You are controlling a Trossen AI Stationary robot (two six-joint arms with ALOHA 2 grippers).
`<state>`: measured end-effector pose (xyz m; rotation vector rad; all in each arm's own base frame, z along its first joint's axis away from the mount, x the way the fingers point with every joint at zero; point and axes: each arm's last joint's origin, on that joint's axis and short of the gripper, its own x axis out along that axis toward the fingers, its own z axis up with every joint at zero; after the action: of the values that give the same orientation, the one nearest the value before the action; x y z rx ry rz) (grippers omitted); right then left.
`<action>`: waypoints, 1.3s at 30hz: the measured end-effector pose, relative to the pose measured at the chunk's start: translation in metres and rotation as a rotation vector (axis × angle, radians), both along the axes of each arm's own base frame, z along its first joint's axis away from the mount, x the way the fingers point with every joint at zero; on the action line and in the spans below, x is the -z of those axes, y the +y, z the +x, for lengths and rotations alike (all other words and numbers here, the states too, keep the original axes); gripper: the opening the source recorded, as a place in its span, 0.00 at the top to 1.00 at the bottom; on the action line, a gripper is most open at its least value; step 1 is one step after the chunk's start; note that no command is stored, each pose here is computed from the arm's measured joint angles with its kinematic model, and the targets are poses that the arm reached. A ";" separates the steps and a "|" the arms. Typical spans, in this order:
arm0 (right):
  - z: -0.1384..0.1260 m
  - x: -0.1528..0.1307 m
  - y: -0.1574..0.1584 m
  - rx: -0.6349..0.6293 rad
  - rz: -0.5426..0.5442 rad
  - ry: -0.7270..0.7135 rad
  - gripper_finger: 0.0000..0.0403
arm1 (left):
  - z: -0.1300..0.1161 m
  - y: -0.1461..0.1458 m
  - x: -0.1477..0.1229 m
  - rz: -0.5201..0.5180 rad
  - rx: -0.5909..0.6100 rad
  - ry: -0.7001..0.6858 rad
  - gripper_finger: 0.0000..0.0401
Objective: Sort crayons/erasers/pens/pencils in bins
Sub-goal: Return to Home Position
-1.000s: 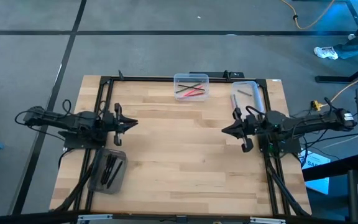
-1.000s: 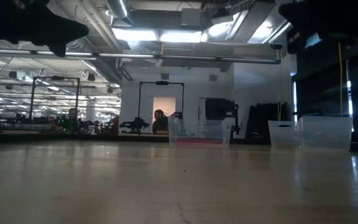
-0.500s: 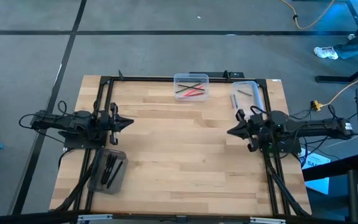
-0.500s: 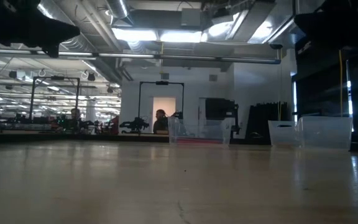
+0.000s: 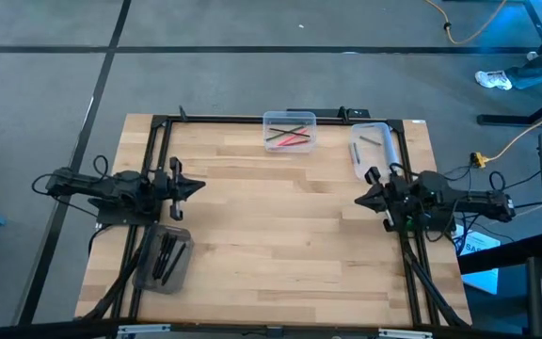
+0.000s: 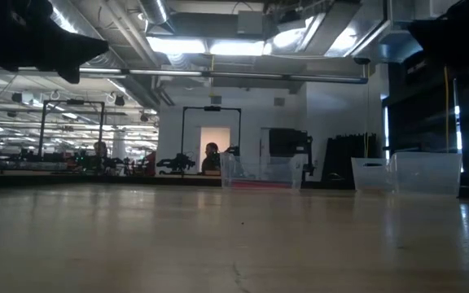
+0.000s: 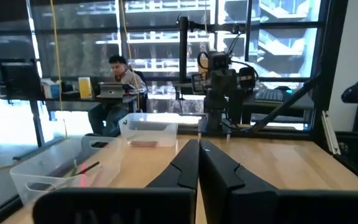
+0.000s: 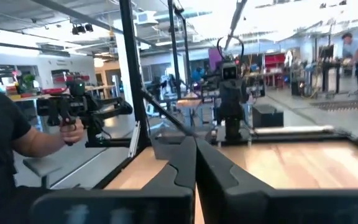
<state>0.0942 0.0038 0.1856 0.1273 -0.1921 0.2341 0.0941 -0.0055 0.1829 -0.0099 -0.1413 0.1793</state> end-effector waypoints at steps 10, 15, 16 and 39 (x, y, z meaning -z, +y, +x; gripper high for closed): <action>0.002 0.008 0.000 0.003 -0.003 0.084 0.98 | 0.002 0.001 0.008 0.011 0.001 0.049 1.00; 0.002 0.009 0.001 -0.022 -0.043 0.082 0.99 | 0.002 -0.002 0.013 0.010 0.101 0.093 0.99; 0.002 0.009 0.001 -0.027 -0.059 0.082 0.98 | 0.002 -0.002 0.013 0.023 0.105 0.094 0.99; 0.002 0.013 -0.011 0.138 -0.011 0.128 0.97 | 0.003 0.015 0.017 0.015 0.070 0.138 0.99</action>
<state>0.0964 -0.0073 0.1728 0.1169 -0.0719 0.0893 0.0976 0.0095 0.1662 0.0122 -0.0046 0.1086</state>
